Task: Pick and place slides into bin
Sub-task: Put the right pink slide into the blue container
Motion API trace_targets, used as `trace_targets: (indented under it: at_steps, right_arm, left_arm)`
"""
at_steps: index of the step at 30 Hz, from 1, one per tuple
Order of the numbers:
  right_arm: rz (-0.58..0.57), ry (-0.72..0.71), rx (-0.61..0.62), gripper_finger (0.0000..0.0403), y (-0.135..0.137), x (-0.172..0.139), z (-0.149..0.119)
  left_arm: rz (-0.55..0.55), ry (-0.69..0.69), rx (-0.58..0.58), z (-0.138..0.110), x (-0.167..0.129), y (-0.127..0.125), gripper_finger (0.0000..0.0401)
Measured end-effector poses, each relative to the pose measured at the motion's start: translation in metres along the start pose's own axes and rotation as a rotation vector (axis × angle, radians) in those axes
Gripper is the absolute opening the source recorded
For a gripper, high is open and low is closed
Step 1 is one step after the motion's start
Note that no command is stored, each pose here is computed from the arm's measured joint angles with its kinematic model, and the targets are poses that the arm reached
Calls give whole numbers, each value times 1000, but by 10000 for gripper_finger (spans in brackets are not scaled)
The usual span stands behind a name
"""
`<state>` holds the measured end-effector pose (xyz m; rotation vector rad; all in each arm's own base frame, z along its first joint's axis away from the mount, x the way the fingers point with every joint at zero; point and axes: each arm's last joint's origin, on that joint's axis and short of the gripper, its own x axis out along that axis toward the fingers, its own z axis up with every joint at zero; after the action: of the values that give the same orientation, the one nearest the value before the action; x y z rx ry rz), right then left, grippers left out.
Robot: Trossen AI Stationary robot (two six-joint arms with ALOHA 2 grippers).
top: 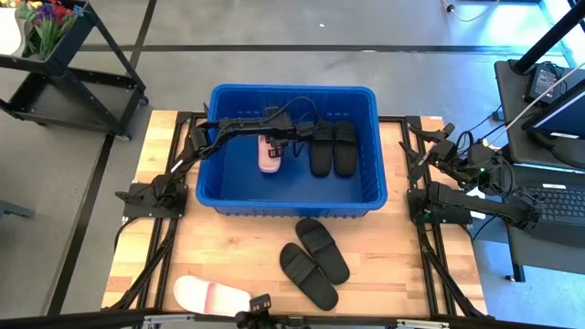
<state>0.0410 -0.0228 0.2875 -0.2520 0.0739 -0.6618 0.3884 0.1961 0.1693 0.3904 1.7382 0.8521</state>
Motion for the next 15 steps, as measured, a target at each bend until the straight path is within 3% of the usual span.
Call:
trace_targets:
  at_steps: [10,15]
  right_arm:
    - [1,0,3,239,0,0,0]
    - [1,2,47,239,0,0,0]
  left_arm:
    - [-14,-11,-22,1,1,1,48]
    - [-59,-13,-27,1,2,1,84]
